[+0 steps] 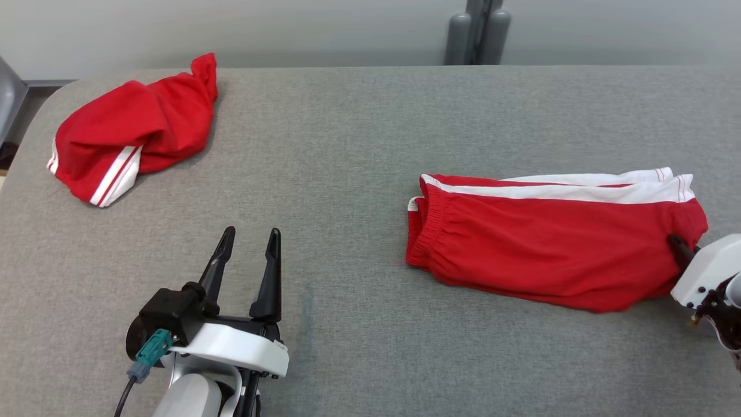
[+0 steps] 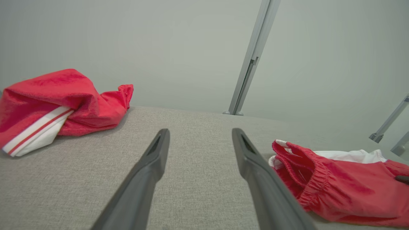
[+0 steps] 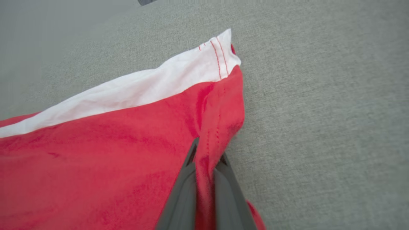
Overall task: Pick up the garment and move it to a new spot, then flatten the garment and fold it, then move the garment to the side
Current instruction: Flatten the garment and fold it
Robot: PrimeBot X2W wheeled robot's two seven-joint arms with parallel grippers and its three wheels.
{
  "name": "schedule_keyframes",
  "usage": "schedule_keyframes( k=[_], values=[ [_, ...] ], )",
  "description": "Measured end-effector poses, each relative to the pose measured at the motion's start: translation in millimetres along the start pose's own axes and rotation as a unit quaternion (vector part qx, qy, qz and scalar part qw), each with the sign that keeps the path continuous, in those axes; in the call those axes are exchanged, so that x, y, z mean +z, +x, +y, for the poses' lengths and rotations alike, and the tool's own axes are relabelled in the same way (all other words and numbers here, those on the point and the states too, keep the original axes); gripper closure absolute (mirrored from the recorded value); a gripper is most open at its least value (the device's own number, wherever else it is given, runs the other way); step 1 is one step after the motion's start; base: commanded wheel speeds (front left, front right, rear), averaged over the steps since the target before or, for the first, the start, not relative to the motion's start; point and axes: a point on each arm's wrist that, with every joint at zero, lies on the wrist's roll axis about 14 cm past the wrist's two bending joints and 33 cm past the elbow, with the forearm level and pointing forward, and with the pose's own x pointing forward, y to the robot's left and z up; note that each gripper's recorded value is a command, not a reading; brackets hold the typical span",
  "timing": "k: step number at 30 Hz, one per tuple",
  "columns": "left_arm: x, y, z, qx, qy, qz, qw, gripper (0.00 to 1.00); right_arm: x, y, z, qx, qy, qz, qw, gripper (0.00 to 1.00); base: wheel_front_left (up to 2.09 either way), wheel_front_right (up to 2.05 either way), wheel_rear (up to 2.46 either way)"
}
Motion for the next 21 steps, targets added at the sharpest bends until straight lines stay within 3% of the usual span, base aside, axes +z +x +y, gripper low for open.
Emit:
schedule_keyframes(
  k=[7,11,16,21],
  values=[
    [-3,3,-12,-0.021,0.003,0.005,1.000,0.00,3,-13,-15,-0.014,0.018,-0.023,0.999,1.00,0.00,0.00,0.00],
    [-3,1,-15,-0.026,0.004,0.007,1.000,0.00,10,-14,-7,-0.004,0.021,-0.039,0.999,1.00,0.00,0.00,0.00],
    [1,-5,-13,-0.022,0.005,0.002,1.000,0.00,31,-13,29,0.047,0.035,-0.073,0.996,1.00,0.00,0.00,0.00],
    [6,-18,-7,-0.010,0.005,-0.003,1.000,0.00,53,-20,85,0.125,0.000,-0.097,0.987,1.00,0.00,0.00,0.00]
  ],
)
